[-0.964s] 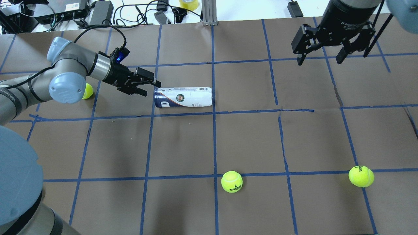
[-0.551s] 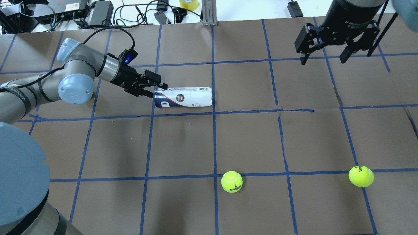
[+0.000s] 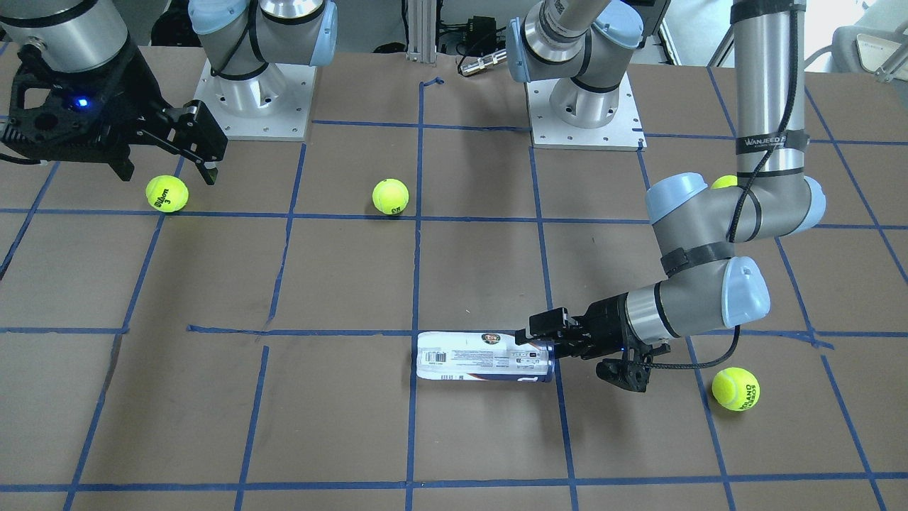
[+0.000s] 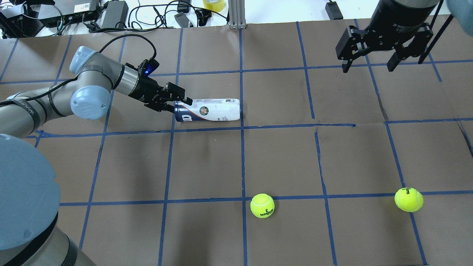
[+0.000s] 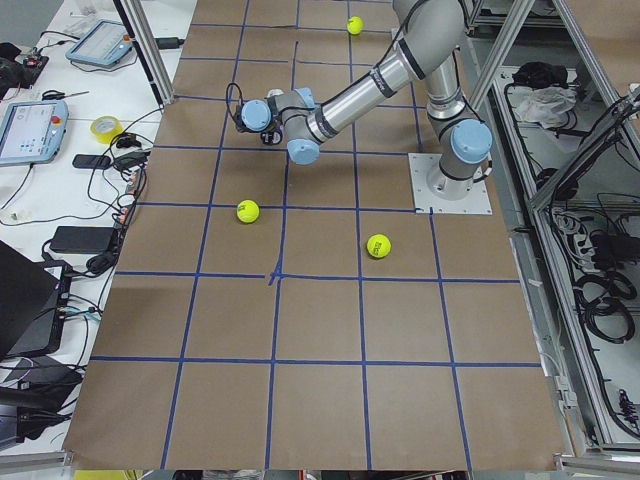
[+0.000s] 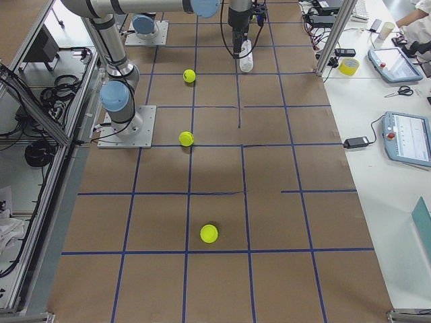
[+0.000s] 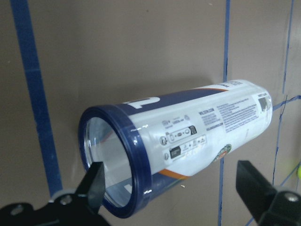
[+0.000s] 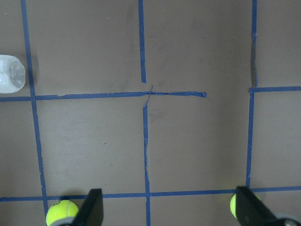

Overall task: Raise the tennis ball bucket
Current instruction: 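Grasp the open end of the lying can with the left gripper, then tilt the can upward with the left gripper, pivoting on its base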

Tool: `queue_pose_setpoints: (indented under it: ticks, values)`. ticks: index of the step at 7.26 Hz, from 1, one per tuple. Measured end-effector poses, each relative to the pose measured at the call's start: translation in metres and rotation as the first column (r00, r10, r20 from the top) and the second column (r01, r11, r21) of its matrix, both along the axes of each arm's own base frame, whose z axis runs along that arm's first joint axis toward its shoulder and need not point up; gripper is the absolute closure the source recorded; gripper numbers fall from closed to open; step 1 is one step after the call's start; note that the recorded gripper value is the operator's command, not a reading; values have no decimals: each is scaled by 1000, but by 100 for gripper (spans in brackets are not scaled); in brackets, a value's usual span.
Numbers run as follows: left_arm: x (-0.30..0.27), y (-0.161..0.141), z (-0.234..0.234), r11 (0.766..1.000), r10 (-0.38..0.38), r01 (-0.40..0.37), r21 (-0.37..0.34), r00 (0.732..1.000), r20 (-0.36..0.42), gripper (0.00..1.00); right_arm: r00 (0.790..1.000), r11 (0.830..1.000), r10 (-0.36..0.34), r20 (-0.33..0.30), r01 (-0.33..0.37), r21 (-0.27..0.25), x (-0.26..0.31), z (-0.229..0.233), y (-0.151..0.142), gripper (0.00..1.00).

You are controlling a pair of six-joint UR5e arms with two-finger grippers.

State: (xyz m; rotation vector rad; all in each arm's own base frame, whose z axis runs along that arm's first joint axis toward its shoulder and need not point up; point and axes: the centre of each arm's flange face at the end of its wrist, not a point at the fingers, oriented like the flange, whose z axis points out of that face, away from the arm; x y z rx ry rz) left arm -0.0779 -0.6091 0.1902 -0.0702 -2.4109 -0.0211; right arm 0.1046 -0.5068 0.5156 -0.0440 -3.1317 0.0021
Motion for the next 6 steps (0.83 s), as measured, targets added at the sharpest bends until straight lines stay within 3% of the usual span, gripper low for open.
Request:
queue_pose_setpoints:
  ticks: [2,6]
  values:
    - [-1,0,-1,1000,0,0,3,1000,-1,100,1000,1000,2,2,-2,1,0,0,0,0]
    - [1,-7,17,1000,28,-28,1,1000,14,100,1000,1000,-3,2,3,-5,0,2,1,0]
